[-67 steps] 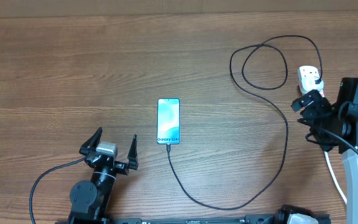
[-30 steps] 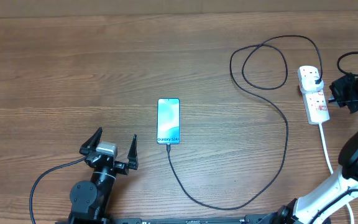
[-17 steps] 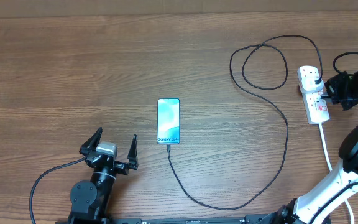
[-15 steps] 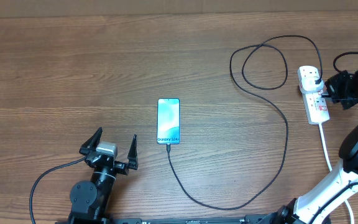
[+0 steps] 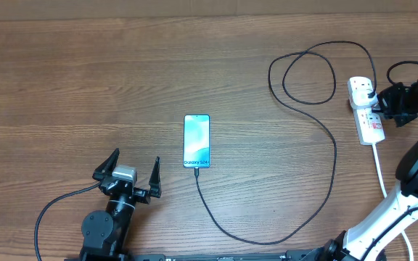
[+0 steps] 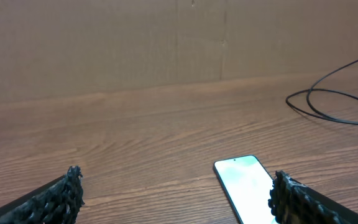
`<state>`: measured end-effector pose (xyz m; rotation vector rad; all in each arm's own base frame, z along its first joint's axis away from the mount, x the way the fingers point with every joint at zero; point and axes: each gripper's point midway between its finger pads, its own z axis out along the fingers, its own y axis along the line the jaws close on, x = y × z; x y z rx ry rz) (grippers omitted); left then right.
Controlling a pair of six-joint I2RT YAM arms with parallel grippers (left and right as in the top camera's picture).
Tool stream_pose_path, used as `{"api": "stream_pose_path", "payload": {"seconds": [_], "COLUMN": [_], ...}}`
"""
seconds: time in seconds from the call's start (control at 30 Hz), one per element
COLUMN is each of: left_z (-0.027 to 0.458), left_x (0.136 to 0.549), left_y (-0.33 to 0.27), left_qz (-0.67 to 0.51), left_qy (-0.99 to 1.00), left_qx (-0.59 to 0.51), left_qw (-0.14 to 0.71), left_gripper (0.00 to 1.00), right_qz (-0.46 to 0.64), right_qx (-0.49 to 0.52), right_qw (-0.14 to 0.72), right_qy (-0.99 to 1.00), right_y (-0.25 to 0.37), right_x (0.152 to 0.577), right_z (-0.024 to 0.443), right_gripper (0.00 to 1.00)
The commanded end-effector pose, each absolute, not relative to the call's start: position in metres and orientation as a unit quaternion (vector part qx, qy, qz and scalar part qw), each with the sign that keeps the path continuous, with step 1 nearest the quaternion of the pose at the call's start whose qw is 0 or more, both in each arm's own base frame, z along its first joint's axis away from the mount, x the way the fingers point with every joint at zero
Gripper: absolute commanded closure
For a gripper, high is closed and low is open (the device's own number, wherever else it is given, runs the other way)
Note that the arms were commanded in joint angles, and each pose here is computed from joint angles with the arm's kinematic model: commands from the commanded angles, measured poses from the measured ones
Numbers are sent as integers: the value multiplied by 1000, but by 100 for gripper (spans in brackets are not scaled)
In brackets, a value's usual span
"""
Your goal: Plug charger to phone and switch on socket
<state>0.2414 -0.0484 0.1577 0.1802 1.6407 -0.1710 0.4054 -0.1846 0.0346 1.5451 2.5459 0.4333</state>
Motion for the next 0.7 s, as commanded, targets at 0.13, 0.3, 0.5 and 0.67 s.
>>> {"api": "stream_pose_path", "payload": {"seconds": [0.13,0.3,0.5,0.67], "left_z": [157,157,157,157], "left_x": [242,242,242,242], "left_y": [-47,-47,-47,-47], "left_qz": [-67,-67,-67,-67], "left_qy": [727,727,727,727], "left_qx": [85,85,85,85], "left_qw": [678,678,678,678], "left_gripper": [0,0,0,1], "right_qz": [159,160,164,163], "right_qx": [519,524,521,507], "right_qw": [91,95,89,51], "right_qy": [835,831,833,845], "right_y": [-190,-191,-185,-163], "right_x": [421,424,425,428], "right_z": [40,41,36,3], "right_gripper": [96,96,96,96]}}
